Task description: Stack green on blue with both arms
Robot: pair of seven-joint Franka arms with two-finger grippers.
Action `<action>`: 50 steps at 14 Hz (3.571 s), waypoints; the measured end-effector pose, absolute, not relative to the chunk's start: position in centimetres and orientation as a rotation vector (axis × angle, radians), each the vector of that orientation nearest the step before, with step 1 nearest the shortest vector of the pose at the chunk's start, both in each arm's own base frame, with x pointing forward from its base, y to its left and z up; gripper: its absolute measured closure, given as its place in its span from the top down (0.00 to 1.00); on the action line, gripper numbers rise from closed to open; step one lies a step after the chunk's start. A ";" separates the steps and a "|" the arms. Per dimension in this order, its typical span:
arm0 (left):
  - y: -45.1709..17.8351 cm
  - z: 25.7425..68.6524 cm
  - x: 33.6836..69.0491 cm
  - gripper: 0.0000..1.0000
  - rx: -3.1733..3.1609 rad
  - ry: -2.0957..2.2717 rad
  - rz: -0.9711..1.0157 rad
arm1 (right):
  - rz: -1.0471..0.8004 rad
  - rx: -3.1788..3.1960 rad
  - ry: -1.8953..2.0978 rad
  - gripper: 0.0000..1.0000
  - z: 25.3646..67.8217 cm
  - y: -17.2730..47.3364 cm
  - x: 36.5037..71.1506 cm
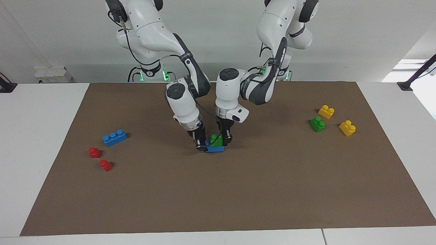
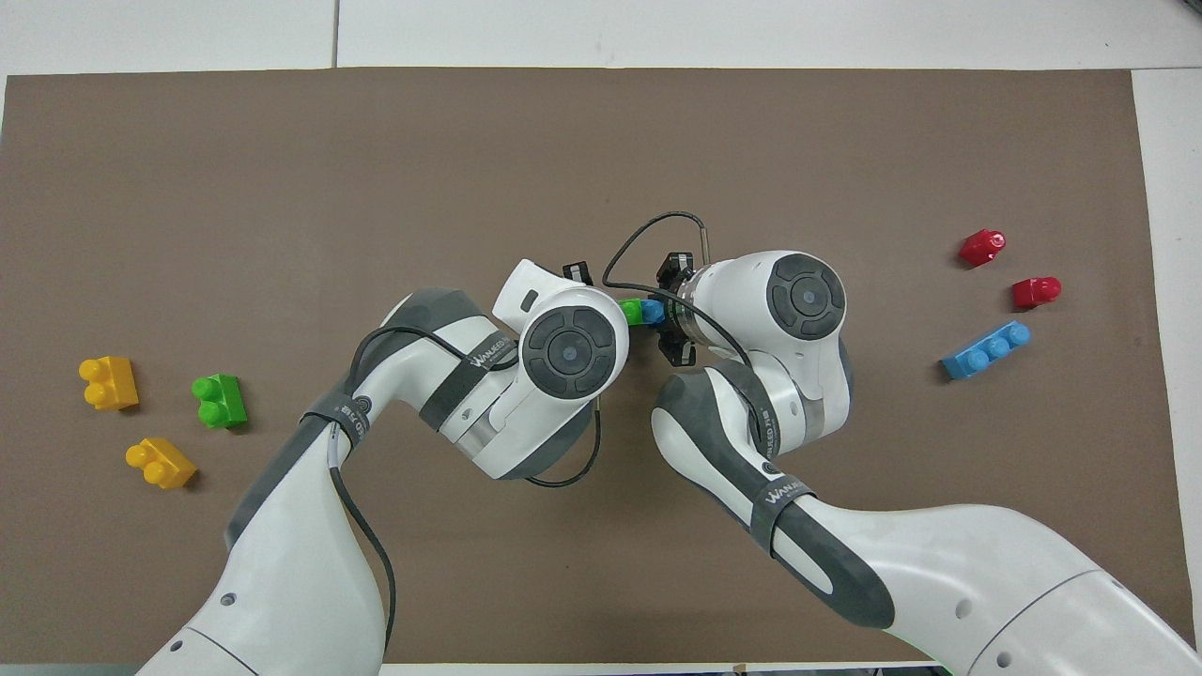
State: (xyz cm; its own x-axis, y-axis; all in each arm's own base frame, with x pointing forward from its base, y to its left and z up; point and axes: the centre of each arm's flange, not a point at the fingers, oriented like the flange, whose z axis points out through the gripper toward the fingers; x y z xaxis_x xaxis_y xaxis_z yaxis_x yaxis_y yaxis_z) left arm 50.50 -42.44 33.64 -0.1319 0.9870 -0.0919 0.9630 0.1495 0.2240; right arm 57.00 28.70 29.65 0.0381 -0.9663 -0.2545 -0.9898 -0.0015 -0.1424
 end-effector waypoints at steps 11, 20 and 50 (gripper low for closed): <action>-41.2 33.2 51.4 1.00 1.988 2.150 0.223 | 0.121 -2.036 2.002 0.35 29.6 28.6 57.0; -35.1 32.9 55.7 1.00 2.046 2.103 0.264 | 0.121 -2.031 2.005 1.00 30.0 28.4 57.4; -12.2 36.3 63.5 1.00 2.844 1.125 0.497 | -0.177 -3.100 0.152 1.00 61.2 4.5 54.8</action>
